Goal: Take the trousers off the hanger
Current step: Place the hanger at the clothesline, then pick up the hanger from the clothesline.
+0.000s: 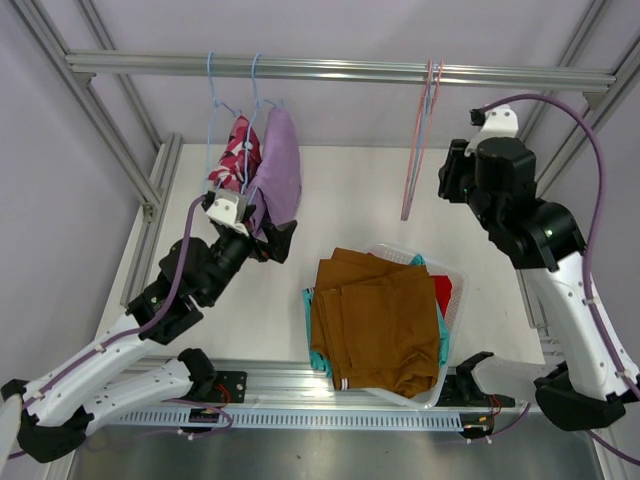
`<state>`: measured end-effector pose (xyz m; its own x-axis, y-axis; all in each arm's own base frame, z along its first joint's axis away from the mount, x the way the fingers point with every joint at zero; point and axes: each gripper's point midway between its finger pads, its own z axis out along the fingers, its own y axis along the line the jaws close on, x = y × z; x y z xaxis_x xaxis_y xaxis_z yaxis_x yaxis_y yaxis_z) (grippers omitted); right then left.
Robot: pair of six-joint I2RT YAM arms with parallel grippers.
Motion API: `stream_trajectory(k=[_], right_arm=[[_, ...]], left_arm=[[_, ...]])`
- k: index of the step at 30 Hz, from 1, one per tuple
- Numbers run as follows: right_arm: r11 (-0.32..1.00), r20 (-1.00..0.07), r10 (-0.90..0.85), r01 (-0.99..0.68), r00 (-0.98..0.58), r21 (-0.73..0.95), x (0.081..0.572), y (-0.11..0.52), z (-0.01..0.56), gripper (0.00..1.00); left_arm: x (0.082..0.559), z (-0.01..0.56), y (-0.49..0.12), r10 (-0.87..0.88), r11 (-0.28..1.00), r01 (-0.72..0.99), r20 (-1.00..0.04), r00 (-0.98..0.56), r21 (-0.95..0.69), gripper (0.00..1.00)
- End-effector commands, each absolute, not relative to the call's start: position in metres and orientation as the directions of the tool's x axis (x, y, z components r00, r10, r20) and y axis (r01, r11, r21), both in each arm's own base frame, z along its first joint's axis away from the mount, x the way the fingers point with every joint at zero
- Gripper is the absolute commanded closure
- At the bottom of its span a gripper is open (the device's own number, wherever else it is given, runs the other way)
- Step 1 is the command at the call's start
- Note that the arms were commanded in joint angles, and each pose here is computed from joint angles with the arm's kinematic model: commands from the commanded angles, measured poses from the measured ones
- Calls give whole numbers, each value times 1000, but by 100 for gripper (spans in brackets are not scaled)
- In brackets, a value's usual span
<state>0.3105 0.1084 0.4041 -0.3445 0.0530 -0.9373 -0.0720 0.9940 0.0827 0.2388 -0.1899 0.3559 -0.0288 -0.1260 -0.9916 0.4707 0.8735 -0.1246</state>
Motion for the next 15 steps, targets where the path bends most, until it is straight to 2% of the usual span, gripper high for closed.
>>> stream_trajectory(k=[1,5,8,9,15], right_arm=[[993,-951,85,-55,-297,106,290,99,422,66],[980,-968,138,-116,-208,164,273,104,464,64],[966,-975,158,-181,-155,185,269,113,494,61],[961,-977,167,-200,-133,192,272,118,505,60],[885,-966,188,-397,-175,244,298,183,510,53]], left_arm=[[235,372,-186,-147,869,480,-989,18,-120,0],[231,386,-168,-167,889,444,-983,76,-116,1],[229,398,-143,-162,921,376,-978,132,-102,0],[225,409,-126,-207,933,331,-963,173,-141,1],[228,419,-86,-214,967,194,-942,257,-167,1]])
